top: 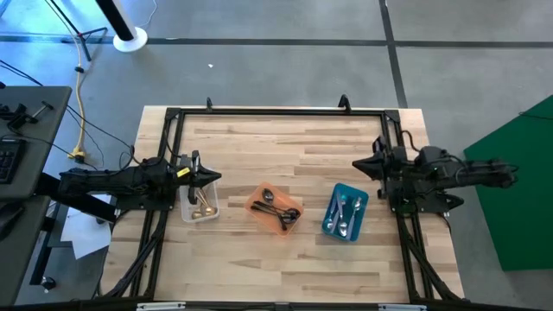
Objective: Sort silverware by color (type)
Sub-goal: Return to Home Position
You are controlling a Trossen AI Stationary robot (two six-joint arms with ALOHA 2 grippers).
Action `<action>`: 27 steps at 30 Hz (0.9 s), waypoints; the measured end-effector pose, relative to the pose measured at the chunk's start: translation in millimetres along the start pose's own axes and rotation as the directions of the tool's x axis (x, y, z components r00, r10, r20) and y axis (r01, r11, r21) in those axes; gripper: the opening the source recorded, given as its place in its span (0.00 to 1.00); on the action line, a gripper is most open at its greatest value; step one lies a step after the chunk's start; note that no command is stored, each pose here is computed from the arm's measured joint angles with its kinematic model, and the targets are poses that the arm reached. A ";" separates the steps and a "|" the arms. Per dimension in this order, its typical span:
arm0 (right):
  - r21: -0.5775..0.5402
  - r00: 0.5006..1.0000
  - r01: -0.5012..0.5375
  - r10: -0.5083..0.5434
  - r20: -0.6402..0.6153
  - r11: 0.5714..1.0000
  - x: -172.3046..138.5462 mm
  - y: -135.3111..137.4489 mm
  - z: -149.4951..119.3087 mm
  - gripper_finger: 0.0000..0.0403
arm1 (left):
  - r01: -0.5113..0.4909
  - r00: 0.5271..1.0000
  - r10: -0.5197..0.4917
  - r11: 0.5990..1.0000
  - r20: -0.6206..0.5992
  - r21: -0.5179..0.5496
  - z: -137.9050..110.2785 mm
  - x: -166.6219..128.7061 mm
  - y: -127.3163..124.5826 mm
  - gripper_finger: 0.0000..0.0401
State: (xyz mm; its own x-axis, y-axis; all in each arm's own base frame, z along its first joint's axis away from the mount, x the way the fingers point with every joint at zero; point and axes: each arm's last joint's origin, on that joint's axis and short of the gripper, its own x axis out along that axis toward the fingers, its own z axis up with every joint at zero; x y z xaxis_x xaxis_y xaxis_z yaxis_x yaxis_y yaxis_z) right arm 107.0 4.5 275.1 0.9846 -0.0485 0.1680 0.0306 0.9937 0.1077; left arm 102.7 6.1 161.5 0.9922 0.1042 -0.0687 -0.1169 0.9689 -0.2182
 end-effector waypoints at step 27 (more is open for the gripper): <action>0.044 0.997 -0.010 0.007 0.080 0.999 -27.8 -9.9 -71.5 0.00 | 0.000 1.000 0.000 1.000 0.000 0.000 0.0 0.0 0.0 0.01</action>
State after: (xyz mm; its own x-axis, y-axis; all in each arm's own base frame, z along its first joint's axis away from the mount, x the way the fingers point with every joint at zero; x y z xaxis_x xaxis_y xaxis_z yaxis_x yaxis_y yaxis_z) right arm 91.6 3.1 199.2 0.9679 -0.0495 0.2464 0.0126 0.9888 0.1490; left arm 102.7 6.1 161.5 0.9922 0.1042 -0.0690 -0.1170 0.9689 -0.2182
